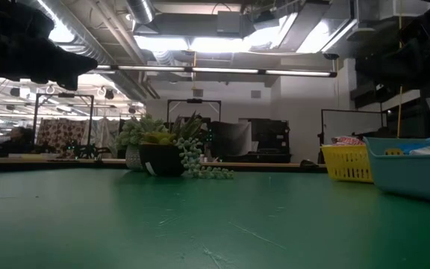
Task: Sort candy
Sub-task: Return to Home Position
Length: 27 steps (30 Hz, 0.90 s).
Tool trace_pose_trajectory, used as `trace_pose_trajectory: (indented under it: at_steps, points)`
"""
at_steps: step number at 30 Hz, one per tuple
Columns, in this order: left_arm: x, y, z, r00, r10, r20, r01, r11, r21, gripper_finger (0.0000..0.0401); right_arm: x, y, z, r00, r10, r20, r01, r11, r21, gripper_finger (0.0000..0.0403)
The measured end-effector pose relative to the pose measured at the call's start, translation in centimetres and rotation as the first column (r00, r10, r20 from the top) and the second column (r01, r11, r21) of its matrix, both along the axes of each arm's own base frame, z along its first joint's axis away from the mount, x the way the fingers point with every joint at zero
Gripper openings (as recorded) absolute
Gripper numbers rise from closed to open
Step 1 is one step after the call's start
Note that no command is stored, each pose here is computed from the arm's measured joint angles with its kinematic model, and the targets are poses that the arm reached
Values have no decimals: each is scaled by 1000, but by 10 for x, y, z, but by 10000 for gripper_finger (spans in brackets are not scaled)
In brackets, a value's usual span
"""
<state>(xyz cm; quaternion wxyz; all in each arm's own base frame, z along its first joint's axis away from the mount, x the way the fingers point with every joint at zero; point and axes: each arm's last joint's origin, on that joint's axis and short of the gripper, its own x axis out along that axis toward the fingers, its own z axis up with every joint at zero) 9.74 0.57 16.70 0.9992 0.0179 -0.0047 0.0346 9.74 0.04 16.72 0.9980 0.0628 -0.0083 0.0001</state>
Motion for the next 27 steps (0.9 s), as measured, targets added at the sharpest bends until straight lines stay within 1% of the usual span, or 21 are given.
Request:
trace_pose_trajectory:
  at_steps: [12, 27]
  points:
    - [0, 0, 0, 1000, 1, 0, -1, 1000, 0, 19, 0, 0, 0, 1000, 0, 0, 0, 1000, 0, 1]
    - [0, 0, 0, 1000, 1, 0, -1, 1000, 0, 20, 0, 0, 0, 1000, 0, 0, 0, 1000, 0, 1]
